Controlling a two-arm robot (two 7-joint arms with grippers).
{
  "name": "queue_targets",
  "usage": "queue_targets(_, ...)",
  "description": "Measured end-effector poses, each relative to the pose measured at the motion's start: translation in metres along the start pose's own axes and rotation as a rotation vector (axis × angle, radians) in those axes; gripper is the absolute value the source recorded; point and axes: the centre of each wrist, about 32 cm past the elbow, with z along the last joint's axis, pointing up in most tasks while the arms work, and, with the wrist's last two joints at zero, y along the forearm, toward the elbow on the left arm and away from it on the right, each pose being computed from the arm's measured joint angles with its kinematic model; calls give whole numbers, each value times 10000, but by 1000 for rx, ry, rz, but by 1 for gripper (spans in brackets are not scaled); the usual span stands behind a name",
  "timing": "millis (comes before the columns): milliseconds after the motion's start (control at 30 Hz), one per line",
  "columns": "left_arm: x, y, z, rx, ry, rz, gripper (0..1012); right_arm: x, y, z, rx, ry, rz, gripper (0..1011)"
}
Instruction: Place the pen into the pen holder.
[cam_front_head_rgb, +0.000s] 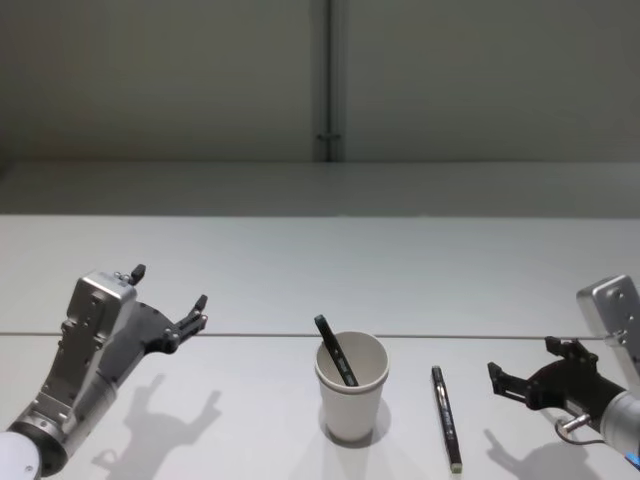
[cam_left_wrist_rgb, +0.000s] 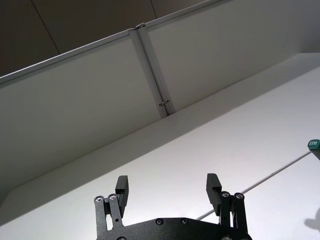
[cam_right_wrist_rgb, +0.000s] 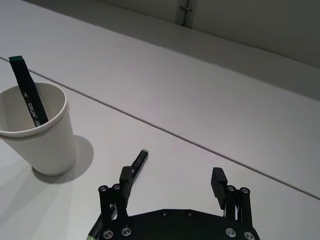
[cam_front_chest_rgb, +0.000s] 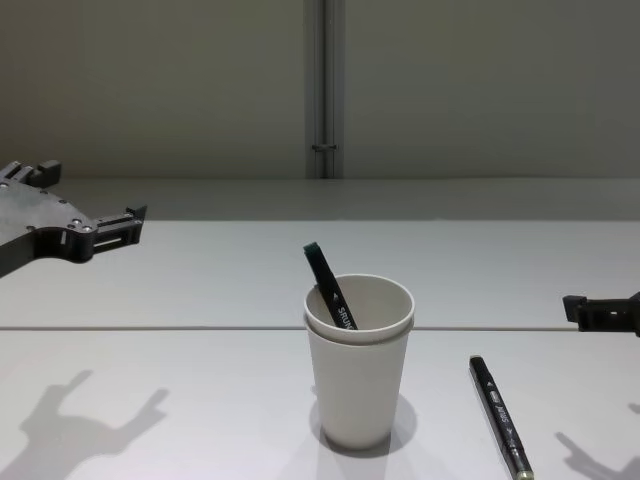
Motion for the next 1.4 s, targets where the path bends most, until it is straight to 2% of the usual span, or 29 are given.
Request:
queue_targets(500,0,0,0,0,0,0,1001,-211,141,69,-88,67,-3,1001)
queue_targets(833,0,0,0,0,0,0,1001,-289,247,55,-145,79,-25,1001)
queue_targets(1400,0,0,0,0,0,0,1002,-434,380,29,-222,96,-15,1001)
